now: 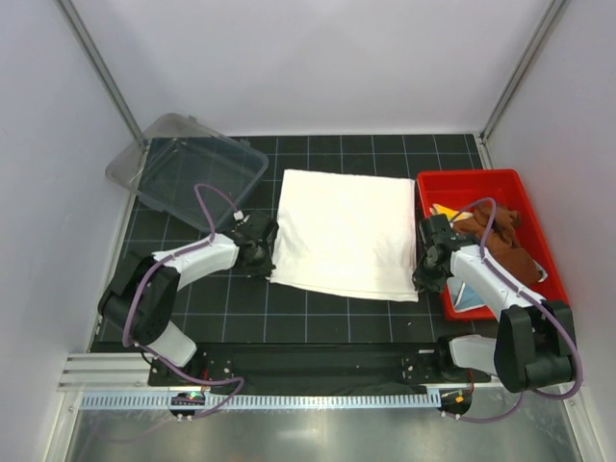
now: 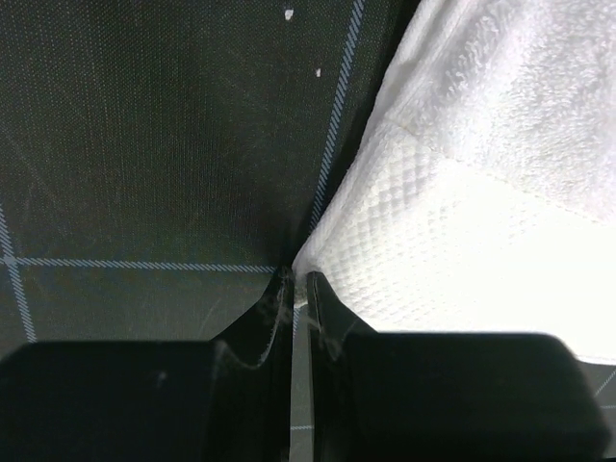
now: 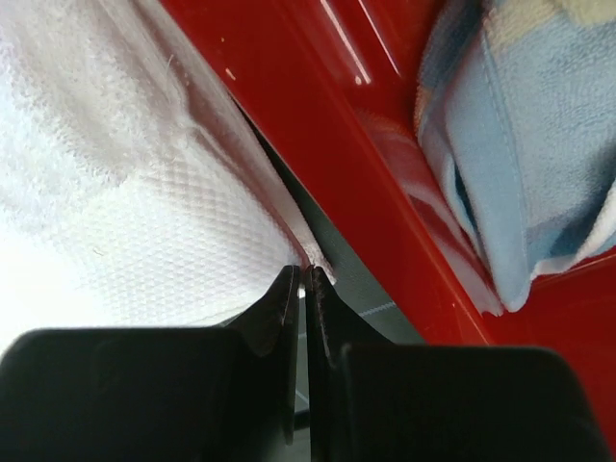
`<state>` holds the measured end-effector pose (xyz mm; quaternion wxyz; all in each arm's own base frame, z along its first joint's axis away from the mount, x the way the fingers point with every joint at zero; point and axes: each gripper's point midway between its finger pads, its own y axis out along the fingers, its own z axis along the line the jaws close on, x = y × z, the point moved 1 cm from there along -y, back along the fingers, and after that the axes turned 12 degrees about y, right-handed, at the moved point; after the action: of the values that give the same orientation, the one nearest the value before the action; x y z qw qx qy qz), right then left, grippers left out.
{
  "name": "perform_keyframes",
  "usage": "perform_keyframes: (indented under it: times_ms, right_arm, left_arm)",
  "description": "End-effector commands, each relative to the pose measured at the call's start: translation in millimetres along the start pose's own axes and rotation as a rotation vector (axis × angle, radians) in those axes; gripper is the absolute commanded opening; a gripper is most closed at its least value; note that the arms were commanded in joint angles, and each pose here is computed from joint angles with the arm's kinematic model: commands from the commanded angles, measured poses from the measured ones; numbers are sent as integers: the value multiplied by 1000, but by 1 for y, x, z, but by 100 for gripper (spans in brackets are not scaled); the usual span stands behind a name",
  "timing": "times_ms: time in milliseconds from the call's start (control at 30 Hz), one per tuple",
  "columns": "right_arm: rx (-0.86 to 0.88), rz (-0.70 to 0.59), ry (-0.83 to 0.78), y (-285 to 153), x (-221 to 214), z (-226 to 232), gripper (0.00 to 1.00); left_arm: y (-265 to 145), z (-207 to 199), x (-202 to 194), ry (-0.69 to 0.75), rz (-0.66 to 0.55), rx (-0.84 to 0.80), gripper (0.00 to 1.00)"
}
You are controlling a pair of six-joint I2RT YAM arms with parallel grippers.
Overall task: Fold and stack the towels
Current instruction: Fold the towel
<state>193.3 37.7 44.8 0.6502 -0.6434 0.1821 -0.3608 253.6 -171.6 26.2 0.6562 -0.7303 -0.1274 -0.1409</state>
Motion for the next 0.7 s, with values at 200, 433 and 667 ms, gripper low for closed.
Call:
perform_keyframes:
  times_ms: [200, 433, 667]
  right_arm:
    - [-30, -103, 69, 8, 13, -12, 1]
    - [73, -221, 53, -79, 68, 32, 1]
    - [139, -160, 99, -93, 37, 16, 1]
  left_arm:
    - [-12, 10, 1, 10, -31, 17, 0]
    - [-52, -13, 38, 3, -101, -61, 0]
    - [-21, -15, 7, -8, -61, -119, 0]
